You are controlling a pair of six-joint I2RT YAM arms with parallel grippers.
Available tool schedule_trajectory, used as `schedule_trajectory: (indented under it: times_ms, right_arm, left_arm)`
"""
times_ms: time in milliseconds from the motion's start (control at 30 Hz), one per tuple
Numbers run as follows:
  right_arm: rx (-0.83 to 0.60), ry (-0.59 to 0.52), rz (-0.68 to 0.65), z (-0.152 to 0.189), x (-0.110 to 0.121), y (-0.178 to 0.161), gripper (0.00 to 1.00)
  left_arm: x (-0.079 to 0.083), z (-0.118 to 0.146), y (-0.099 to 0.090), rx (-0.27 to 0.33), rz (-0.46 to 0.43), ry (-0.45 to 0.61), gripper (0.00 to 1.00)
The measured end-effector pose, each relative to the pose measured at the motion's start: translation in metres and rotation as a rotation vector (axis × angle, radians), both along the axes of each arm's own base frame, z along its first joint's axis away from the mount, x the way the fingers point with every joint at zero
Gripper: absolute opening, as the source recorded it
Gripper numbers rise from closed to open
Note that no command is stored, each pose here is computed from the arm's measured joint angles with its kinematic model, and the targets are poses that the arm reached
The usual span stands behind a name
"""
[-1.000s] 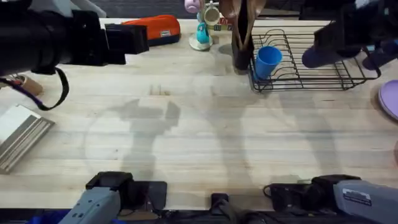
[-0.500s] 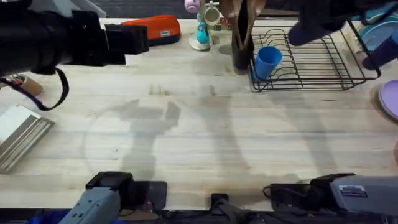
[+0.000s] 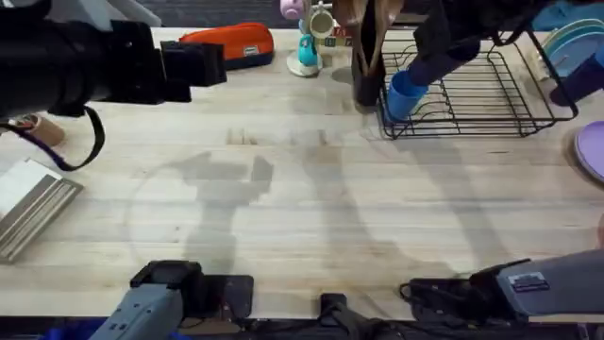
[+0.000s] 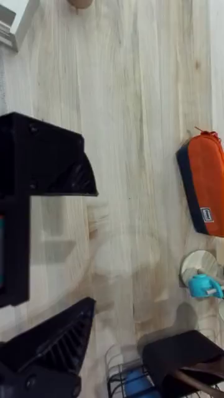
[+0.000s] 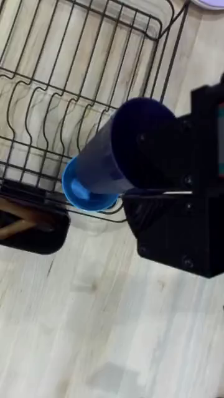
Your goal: Pick up the cup on the table and put them onto the rack.
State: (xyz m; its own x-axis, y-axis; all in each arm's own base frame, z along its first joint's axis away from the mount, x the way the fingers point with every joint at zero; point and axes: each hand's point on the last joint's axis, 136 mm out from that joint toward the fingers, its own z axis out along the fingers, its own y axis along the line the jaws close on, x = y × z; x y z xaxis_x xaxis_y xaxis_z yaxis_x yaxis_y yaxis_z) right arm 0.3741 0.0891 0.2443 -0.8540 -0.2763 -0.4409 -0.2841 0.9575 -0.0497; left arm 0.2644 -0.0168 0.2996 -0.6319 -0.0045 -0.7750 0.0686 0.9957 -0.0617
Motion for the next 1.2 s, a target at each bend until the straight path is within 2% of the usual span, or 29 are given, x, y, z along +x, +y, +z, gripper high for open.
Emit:
schedule_trajectory:
  times_ms: [333, 633, 1200]
  right_arm:
    - [0.000, 0.000, 0.000, -0.002, 0.003, 0.001, 0.030]
    - [-0.017, 0.071, 0.002, -0.031, 0.014, 0.004, 0.030]
    - [-0.033, 0.142, 0.005, -0.058, 0.019, 0.007, 0.031]
  left_arm:
    - [0.000, 0.000, 0.000, 0.000, 0.000, 0.000, 0.994]
    - [0.000, 0.000, 0.000, 0.000, 0.000, 0.000, 0.993]
    - [0.000, 0.000, 0.000, 0.000, 0.000, 0.000, 0.994]
